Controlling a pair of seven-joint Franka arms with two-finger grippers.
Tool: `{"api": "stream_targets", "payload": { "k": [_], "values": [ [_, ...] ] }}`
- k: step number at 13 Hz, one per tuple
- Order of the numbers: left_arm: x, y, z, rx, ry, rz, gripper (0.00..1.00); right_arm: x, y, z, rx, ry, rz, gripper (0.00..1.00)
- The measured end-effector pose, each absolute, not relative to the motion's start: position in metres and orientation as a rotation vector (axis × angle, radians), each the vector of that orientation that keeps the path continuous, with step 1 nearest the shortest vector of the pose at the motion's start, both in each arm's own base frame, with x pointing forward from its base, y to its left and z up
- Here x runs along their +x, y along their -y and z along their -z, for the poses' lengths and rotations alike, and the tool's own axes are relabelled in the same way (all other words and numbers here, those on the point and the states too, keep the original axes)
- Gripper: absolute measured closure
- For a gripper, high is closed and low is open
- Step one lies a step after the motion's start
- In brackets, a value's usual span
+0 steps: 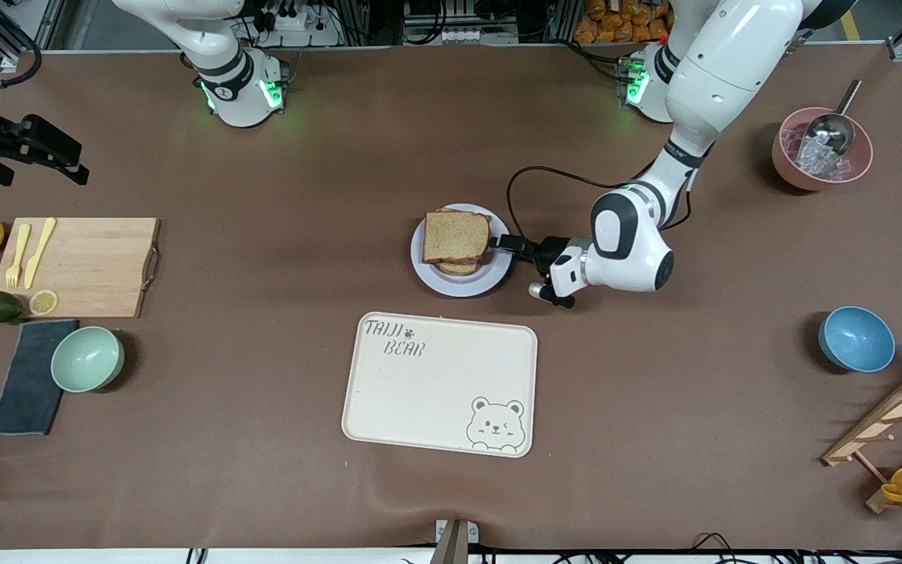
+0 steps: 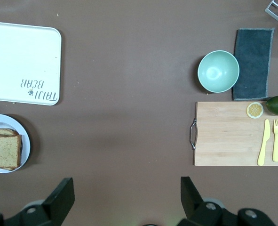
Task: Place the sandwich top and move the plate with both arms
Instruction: 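Reach the left gripper to the plate rim and grasp it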
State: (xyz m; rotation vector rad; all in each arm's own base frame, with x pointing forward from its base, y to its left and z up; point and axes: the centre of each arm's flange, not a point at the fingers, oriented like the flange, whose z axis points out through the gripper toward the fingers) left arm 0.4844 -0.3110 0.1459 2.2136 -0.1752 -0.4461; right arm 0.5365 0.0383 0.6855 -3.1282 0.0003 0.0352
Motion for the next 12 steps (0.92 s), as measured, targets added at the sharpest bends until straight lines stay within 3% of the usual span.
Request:
{"api": "stream_targets", "payload": {
  "k": [12],
  "values": [
    [0.4837,0.3101,-0.1348,2.203,0.144,0.426,0.00,0.5366,-0.0383,-0.6839,-3.128,0.000,-0.041,0.00]
  ]
}}
